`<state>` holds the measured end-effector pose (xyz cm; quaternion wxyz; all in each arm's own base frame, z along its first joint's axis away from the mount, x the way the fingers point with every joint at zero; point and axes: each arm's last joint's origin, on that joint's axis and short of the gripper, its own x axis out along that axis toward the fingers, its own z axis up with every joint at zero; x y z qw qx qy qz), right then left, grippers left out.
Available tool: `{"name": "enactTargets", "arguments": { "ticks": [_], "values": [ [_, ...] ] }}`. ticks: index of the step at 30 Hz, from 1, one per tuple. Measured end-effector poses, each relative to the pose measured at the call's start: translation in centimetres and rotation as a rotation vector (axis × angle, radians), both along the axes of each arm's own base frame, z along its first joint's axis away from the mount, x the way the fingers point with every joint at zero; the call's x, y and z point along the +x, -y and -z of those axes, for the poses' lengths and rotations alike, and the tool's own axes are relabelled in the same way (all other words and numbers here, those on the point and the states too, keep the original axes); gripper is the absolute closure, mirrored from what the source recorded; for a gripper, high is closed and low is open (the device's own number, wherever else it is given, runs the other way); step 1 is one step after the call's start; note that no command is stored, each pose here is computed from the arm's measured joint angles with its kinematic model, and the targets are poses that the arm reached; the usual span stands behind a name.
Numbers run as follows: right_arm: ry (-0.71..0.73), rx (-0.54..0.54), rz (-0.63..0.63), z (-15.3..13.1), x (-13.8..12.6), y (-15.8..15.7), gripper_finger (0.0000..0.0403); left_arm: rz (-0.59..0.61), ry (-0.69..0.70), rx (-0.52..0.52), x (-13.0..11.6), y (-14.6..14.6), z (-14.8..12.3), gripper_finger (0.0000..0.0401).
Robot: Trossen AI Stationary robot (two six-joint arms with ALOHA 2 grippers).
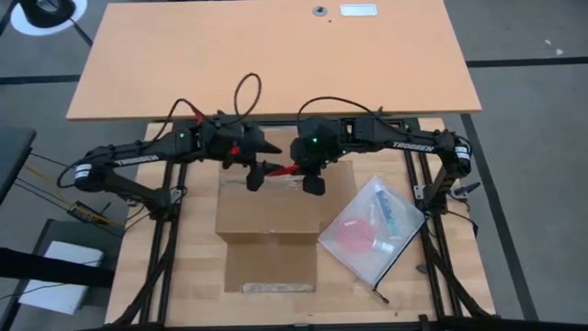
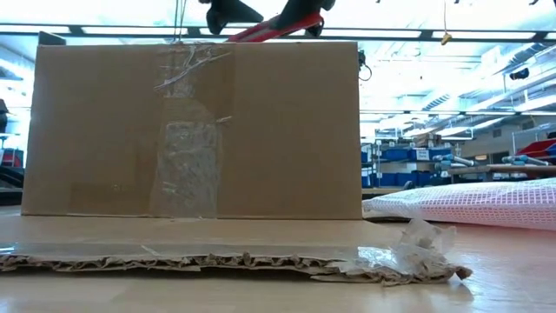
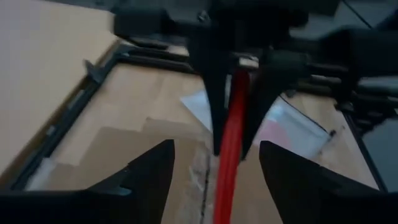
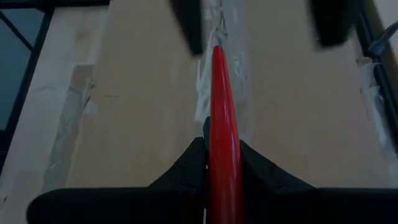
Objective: Unpack boxes
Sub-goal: Break down cardboard box until it is fully flat
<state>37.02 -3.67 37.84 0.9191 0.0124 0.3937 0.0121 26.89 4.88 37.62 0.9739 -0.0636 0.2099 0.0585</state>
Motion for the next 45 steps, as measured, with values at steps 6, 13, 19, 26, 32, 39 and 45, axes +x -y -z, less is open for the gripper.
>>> {"name": "enactTargets", "arguments": {
  "ticks": [6,13,19,26,32,39,45],
  "values": [
    [0.026,-0.007,-0.006,-0.2,0.1,0.2,0.0346,0.103,-0.06,-0.015,1.2,0.1,1.4,0.0154],
    [0.06,-0.001,-0.017,-0.9,-0.3,0.1,0.0346,0.113,-0.123,-0.008,1.5,0.0,2.3,0.0206],
    [0.072,0.027,-0.026,-1.0,-0.2,0.1,0.0312,0.121,-0.124,0.009,1.4,0.0,1.5,0.0357],
    [0.136,0.14,0.008,-3.9,-2.1,0.1,0.0226,0.105,-0.026,0.019,0.8,0.1,-1.4,0.0357],
    [0.381,0.176,0.021,-8.3,-4.3,-0.3,0.0199,0.09,0.246,0.013,0.0,0.1,-4.9,0.0357],
    [0.661,0.154,0.01,-11.1,-3.8,-0.2,0.0208,0.133,0.377,-0.034,-0.1,0.2,-6.3,0.0357],
    [0.63,0.157,0.015,-10.5,-3.5,-0.2,0.0241,0.13,0.382,-0.048,-0.1,0.2,-6.3,0.0357]
  ]
}}
